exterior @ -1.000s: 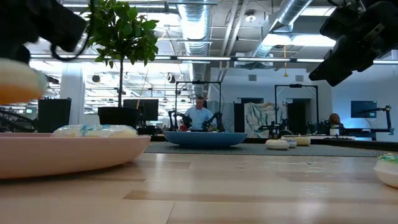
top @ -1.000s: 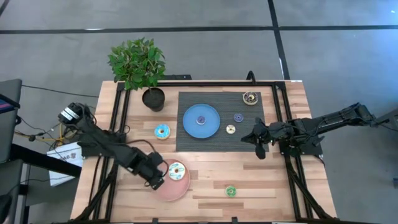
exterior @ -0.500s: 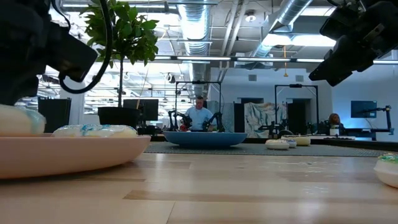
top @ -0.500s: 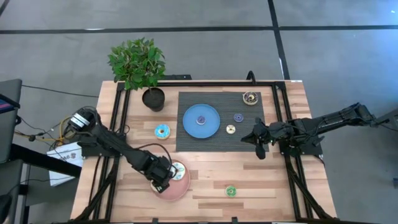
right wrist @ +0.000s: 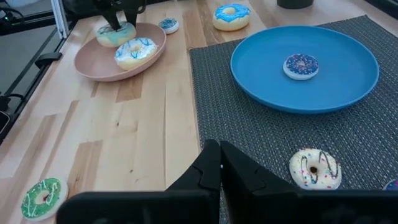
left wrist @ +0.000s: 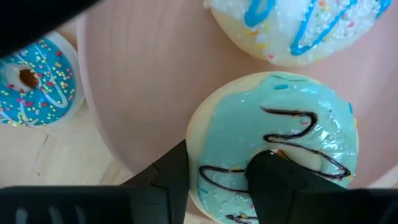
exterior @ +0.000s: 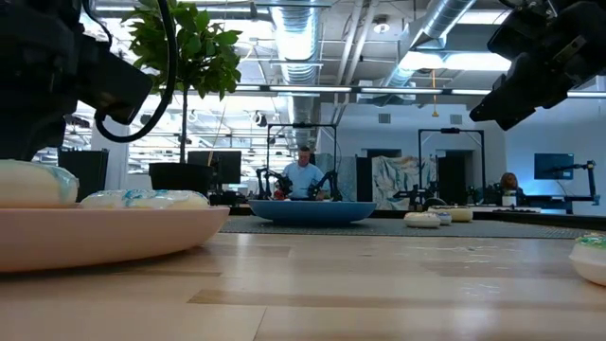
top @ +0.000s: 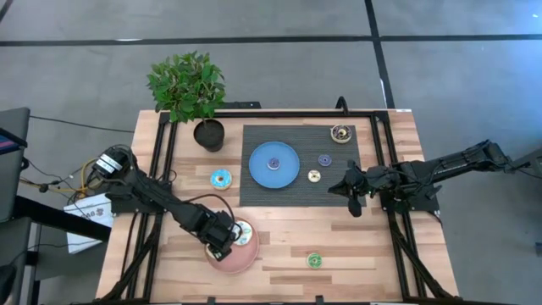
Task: Pick & Place donuts
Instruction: Put the large light blue donut on the light orange plate
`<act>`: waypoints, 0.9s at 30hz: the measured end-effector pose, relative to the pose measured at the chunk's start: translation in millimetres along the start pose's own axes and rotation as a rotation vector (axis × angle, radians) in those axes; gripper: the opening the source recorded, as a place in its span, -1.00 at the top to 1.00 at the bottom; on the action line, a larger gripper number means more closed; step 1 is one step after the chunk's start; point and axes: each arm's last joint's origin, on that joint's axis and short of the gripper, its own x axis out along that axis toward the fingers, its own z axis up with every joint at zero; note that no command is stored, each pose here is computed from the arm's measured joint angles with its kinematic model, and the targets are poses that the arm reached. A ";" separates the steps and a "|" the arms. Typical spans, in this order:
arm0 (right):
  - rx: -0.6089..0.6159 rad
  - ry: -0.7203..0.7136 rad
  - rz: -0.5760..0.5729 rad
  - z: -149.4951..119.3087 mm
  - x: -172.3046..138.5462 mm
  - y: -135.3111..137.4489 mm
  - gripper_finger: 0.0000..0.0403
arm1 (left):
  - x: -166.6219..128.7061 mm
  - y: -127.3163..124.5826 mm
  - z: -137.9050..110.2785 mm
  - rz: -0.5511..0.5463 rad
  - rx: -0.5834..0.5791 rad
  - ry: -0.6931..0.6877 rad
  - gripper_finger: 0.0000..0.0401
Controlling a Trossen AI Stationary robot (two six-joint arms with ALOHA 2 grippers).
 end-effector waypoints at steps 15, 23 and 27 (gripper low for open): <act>0.007 0.000 -0.001 0.0 0.0 0.0 1.00 | -0.1 4.5 -0.2 0.035 -0.026 0.035 0.07; 0.007 0.000 -0.001 0.0 0.0 0.0 1.00 | -0.1 4.6 0.8 0.043 -0.018 0.008 -0.23; 0.008 0.000 -0.001 0.0 0.0 0.0 1.00 | -0.1 4.4 1.1 0.042 -0.002 0.001 -0.30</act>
